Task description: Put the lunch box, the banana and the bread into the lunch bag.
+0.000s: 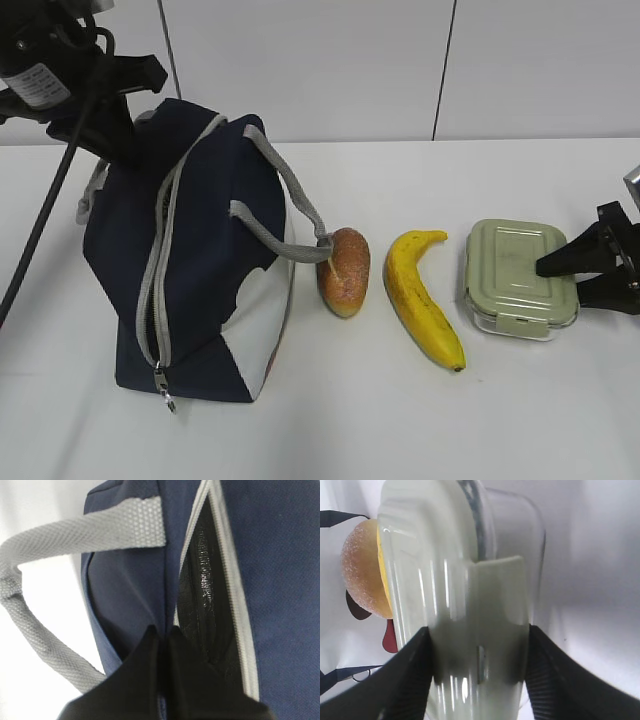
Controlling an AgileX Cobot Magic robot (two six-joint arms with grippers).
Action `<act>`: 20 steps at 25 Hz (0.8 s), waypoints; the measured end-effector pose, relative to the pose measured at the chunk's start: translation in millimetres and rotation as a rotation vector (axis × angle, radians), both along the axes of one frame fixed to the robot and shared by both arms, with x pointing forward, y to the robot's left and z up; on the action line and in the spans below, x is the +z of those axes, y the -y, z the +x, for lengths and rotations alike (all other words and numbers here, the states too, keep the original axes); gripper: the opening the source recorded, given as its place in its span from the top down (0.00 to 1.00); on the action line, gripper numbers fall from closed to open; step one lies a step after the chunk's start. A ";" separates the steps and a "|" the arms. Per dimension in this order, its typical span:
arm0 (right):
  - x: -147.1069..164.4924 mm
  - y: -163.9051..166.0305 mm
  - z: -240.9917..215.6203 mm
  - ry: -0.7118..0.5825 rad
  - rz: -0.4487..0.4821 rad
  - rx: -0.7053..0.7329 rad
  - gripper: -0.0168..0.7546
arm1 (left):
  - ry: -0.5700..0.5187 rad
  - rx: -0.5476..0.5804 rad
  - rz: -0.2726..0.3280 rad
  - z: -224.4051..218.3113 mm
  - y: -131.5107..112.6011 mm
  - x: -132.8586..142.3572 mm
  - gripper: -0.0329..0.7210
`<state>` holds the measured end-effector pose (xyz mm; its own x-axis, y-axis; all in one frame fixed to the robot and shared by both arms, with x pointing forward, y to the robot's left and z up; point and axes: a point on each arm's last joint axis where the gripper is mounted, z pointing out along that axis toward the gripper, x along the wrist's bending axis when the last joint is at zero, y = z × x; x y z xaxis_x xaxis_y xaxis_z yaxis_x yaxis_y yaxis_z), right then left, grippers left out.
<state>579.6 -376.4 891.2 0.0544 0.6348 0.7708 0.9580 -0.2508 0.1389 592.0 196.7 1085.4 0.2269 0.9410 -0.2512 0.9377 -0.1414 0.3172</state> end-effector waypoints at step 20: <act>45.1 -27.1 19.2 0.087 0.173 -0.172 0.47 | -0.022 -0.011 -0.136 -2.2 11.3 3.9 0.95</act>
